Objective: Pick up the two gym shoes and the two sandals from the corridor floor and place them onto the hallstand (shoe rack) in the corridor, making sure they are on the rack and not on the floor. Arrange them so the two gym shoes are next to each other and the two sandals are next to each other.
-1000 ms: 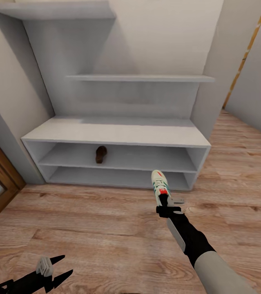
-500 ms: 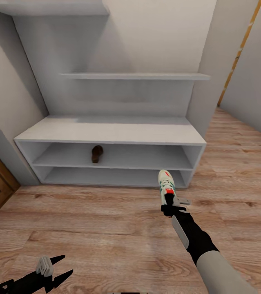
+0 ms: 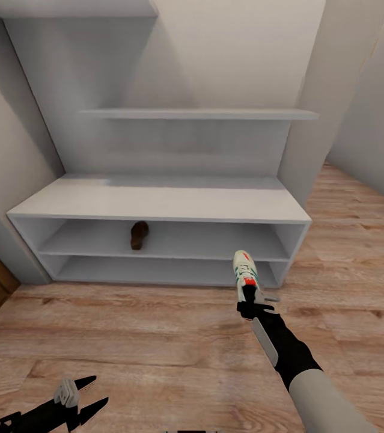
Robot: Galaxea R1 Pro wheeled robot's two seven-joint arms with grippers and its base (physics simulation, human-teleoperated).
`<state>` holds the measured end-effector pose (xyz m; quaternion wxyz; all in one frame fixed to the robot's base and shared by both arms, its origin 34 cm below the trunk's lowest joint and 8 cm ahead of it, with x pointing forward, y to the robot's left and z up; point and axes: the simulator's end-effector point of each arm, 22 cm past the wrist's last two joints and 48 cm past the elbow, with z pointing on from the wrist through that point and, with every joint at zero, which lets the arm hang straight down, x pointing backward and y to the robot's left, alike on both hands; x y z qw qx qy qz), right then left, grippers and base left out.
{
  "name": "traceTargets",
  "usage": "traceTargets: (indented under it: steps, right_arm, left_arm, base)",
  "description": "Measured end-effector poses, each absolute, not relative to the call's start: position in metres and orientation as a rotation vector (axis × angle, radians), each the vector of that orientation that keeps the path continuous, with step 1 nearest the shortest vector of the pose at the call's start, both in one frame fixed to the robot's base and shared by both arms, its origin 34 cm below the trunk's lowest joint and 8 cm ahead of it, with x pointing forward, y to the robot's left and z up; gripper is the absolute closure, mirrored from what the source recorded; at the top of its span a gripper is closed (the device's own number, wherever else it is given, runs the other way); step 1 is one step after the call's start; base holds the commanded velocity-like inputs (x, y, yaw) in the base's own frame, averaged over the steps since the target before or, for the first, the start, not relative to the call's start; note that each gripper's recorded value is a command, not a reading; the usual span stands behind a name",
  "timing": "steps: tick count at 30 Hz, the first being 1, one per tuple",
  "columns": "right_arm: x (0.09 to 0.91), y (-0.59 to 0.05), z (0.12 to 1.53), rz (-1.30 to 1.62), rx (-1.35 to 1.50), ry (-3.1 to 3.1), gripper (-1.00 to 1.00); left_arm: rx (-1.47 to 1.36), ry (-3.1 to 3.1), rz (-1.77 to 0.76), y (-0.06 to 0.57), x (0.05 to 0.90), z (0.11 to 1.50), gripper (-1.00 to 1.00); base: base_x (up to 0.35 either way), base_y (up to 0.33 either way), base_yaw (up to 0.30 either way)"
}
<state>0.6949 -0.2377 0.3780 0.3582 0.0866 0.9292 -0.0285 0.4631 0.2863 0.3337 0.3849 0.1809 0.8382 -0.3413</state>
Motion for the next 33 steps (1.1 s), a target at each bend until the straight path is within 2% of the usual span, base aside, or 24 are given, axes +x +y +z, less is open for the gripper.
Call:
traceTargets:
  steps: [8,17,26,33]
  right_arm:
    - [0.6949,-0.2378,0.3779,-0.074,0.223,2.397,1.0]
    - [0.6949,-0.2378,0.3778,-0.074,0.223,2.397,1.0]
    - [0.6949,-0.2377,0.3779,-0.074,0.223,2.397,1.0]
    - [0.6949,-0.2381,0.3774,-0.075,0.223,2.398,1.0]
  left_arm:
    - [0.466,2.135,-0.873,0.2851,0.4625,0.3335,-1.0]
    - [0.478,2.139,-0.88,0.2825,0.4603,0.3324,-1.0]
    - [0.48,2.14,-0.881,0.2823,0.46,0.3323,-1.0]
    - [0.48,2.142,-0.883,0.282,0.4594,0.3316,-1.0]
  base:
    - [0.315,0.0,0.0]
    - [0.117,0.0,0.0]
    - [0.31,0.0,0.0]
    - [0.084,0.0,0.0]
